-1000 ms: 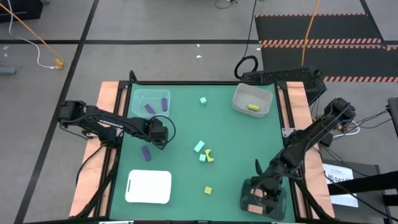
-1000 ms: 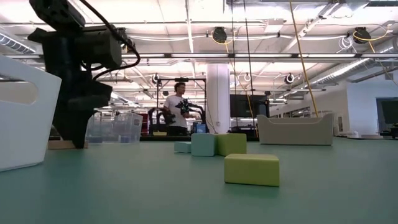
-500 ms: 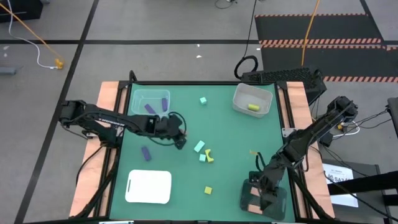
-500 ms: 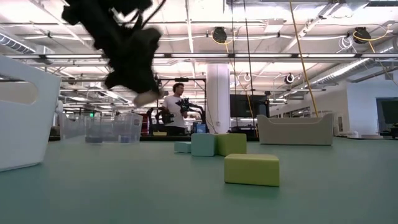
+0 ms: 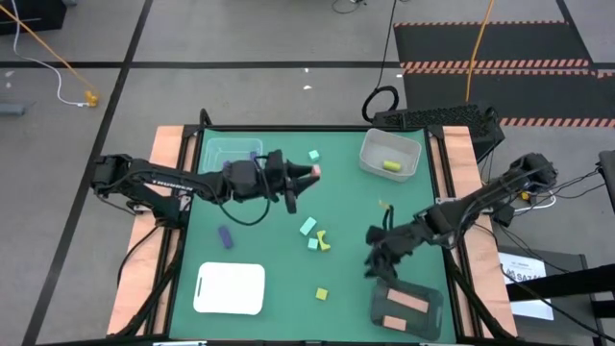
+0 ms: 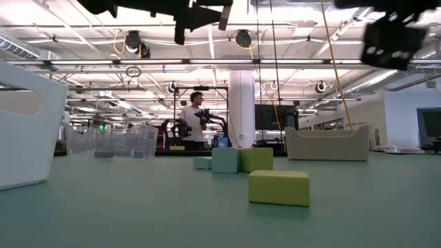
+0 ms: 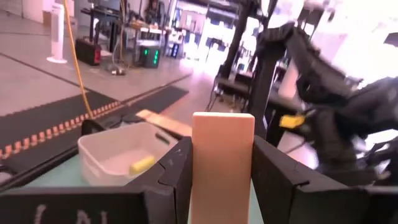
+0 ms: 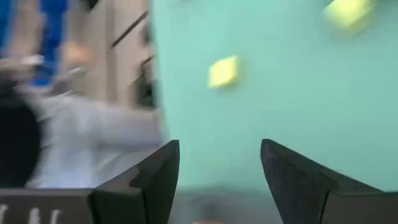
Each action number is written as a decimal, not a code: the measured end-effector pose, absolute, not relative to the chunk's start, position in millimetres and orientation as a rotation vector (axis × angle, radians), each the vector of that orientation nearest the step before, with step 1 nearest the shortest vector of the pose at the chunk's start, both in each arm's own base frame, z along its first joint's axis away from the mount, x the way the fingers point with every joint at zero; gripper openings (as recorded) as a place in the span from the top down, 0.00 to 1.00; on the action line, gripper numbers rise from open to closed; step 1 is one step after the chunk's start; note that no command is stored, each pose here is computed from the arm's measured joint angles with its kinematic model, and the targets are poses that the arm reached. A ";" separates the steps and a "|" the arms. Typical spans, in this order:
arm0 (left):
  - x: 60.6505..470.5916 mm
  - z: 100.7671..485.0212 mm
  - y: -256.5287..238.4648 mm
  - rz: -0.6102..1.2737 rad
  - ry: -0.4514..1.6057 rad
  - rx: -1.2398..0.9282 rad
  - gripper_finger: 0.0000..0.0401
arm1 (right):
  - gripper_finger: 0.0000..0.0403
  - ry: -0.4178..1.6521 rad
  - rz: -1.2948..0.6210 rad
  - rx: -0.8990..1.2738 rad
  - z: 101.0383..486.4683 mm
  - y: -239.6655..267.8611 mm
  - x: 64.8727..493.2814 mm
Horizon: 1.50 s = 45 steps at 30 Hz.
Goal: Sort & place blocks by color
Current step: Put the light orange block into the black bin
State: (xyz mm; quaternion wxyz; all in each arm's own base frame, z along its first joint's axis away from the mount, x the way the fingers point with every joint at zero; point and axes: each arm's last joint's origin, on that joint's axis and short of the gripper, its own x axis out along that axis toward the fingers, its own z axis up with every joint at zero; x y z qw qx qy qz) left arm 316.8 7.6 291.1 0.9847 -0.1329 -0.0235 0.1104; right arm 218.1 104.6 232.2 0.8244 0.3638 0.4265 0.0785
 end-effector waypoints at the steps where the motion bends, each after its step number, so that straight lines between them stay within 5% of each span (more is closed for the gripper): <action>1: 316.8 291.7 8.2 0.222 -0.055 -0.282 0.68 | 0.47 0.879 0.123 0.724 231.2 99.0 220.0; 11: 317.0 290.1 6.6 0.200 -0.041 -0.337 0.68 | 0.47 0.475 -0.393 0.306 242.6 44.2 242.2; 24: 317.1 290.8 8.5 0.163 -0.041 -0.324 0.68 | 0.42 0.066 -0.266 0.295 278.6 7.7 271.6; 32: 317.2 295.2 7.1 0.109 -0.076 -0.286 0.68 | 0.35 0.009 -0.123 0.377 263.4 -1.4 296.1; 45: 317.3 294.3 6.0 0.082 -0.065 -0.318 0.68 | 0.40 -0.110 -0.100 0.386 258.2 -1.4 309.8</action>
